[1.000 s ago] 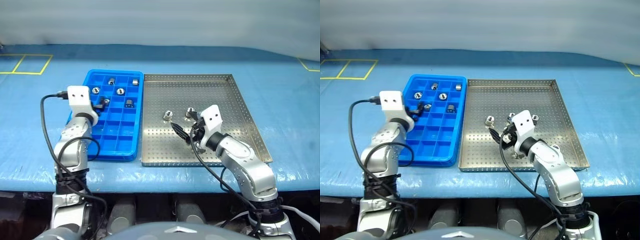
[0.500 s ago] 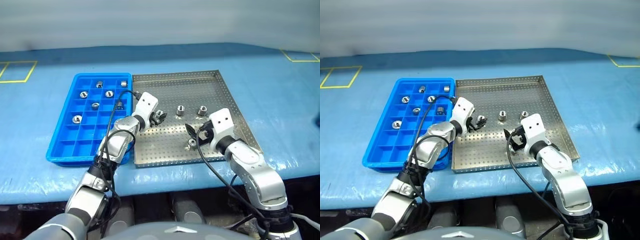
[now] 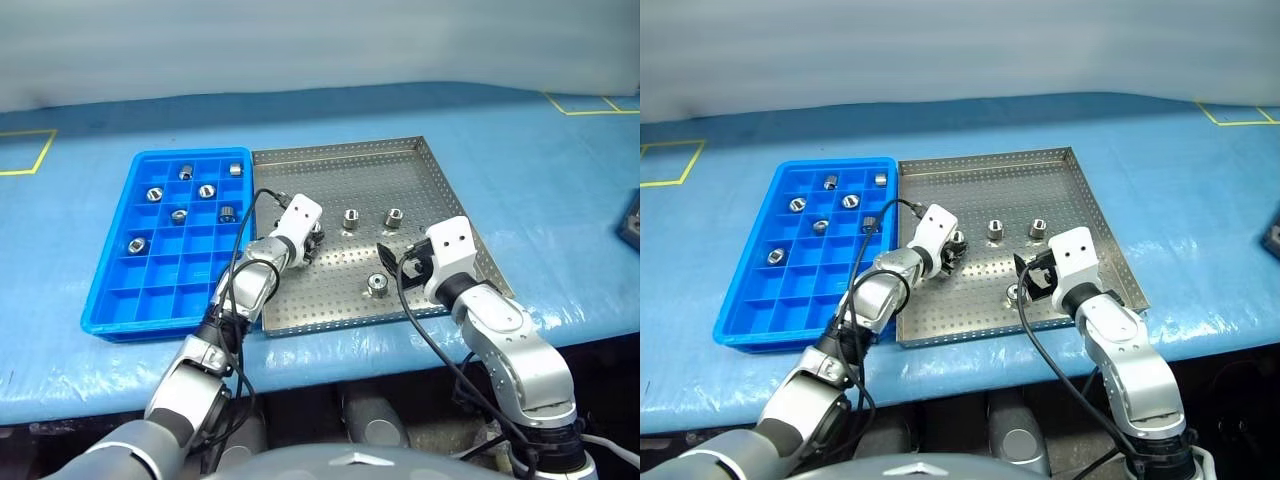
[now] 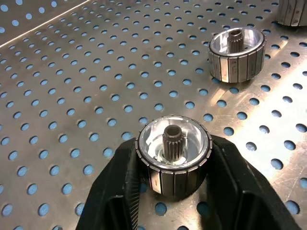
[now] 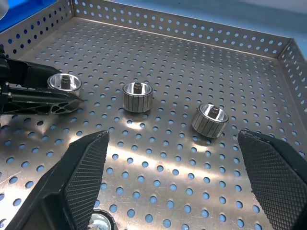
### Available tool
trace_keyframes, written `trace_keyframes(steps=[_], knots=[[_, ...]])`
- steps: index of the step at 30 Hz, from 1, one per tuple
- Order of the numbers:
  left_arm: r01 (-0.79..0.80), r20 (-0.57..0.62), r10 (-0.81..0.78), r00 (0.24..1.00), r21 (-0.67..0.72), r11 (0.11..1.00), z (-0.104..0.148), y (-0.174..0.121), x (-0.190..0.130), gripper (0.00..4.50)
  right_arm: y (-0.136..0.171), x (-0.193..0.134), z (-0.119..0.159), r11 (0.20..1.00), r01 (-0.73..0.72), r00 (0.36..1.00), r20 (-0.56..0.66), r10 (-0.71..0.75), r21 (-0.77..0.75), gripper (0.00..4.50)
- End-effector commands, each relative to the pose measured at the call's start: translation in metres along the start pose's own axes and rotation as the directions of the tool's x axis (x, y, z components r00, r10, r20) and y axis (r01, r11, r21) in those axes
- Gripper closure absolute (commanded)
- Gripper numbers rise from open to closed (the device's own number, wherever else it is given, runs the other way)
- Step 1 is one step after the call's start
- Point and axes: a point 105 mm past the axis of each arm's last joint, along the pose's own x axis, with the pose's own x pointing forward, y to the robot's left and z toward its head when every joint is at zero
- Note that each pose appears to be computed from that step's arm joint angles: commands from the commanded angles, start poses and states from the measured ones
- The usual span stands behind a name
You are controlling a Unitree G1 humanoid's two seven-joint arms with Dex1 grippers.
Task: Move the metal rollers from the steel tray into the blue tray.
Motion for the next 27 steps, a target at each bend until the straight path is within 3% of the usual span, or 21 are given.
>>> trace_keyframes(steps=[1, 6, 9, 14, 17, 22, 27], knots=[[0.002, 0.138, 0.001, 0.99, -0.016, 1.0, 0.029, 0.005, -0.012, 2.81, 0.001, 0.0, 0.012, 1.0, -0.001, 0.999, 0.048, 0.002, -0.013, 0.0], [0.055, 0.256, -0.039, 0.966, -0.056, 0.997, 0.05, 0.027, -0.048, 2.81, 0.018, 0.0, 0.013, 0.993, -0.117, 0.991, 0.057, 0.118, -0.021, 0.0], [0.144, 0.262, -0.128, 0.957, -0.045, 0.989, 0.054, 0.037, -0.084, 2.81, 0.027, -0.001, 0.01, 0.981, -0.193, 0.98, 0.041, 0.194, -0.021, 0.0], [0.192, 0.14, -0.202, 0.969, 0.086, 0.978, 0.042, 0.046, -0.135, 2.81, 0.05, 0.0, 0.016, 0.935, -0.354, 0.933, 0.078, 0.353, 0.007, 0.0], [0.195, 0.091, -0.207, 0.974, 0.123, 0.973, 0.038, 0.049, -0.163, 2.81, 0.073, -0.006, 0.033, 0.865, -0.501, 0.854, 0.158, 0.496, -0.009, 0.0], [0.056, -0.009, -0.056, 0.998, 0.132, 0.99, 0.011, 0.063, -0.194, 2.81, 0.079, 0.001, 0.037, 0.846, -0.533, 0.83, 0.178, 0.528, -0.019, 0.0], [-0.193, -0.08, 0.194, 0.978, 0.02, 0.981, -0.025, 0.092, -0.223, 2.81, 0.078, 0.007, 0.033, 0.855, -0.518, 0.843, 0.16, 0.514, -0.015, 0.0]])
